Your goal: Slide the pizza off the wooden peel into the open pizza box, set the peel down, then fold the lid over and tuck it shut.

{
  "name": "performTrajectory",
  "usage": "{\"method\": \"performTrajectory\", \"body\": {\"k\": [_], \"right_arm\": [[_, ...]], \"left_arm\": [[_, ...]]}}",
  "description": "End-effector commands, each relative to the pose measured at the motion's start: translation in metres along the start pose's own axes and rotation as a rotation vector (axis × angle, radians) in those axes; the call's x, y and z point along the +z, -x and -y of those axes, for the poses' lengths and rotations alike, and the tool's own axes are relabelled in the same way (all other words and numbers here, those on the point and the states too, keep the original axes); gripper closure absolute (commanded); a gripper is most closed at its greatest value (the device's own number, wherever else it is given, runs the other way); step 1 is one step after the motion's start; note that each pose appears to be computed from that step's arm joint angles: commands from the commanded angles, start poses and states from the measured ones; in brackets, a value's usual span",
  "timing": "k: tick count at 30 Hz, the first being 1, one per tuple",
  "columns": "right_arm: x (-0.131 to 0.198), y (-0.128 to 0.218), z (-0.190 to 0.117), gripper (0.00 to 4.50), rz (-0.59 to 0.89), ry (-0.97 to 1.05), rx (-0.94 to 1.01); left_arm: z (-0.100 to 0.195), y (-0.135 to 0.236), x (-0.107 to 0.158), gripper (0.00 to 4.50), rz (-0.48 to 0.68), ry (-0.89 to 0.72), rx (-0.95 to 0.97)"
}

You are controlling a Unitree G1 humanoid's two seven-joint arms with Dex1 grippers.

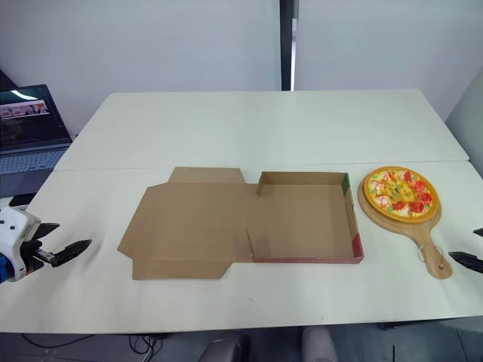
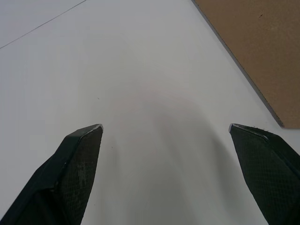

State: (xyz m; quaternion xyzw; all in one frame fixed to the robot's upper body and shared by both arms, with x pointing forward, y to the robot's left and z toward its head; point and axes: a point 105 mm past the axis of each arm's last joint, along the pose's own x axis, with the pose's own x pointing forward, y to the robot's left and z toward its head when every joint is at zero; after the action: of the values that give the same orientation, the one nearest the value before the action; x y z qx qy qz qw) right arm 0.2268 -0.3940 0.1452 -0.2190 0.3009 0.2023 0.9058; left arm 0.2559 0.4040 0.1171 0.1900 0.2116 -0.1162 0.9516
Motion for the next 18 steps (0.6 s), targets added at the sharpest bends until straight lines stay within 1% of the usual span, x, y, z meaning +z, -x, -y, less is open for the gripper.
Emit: {"method": "performTrajectory", "body": {"k": [1, 3, 9, 13, 18], "right_arm": [[0.008, 0.005, 0.003, 0.04, 0.016, 0.033, -0.022], [0.007, 0.005, 0.004, 0.04, 0.012, 0.035, -0.029], [0.003, 0.007, 0.015, 0.04, -0.02, 0.018, -0.113], [0.006, 0.008, 0.014, 0.04, 0.002, -0.01, -0.092], [0.007, 0.009, 0.012, 0.04, 0.007, -0.015, -0.081]], "left_arm": [[-0.005, 0.003, 0.01, 0.0, 0.031, -0.018, 0.003], [-0.002, 0.003, 0.01, 0.0, 0.019, -0.032, -0.027], [0.002, 0.004, 0.019, 0.0, 0.069, -0.073, -0.084], [-0.001, 0.003, 0.026, 0.0, 0.1, -0.012, -0.112], [-0.001, 0.002, 0.03, 0.0, 0.118, -0.008, -0.13]]}}
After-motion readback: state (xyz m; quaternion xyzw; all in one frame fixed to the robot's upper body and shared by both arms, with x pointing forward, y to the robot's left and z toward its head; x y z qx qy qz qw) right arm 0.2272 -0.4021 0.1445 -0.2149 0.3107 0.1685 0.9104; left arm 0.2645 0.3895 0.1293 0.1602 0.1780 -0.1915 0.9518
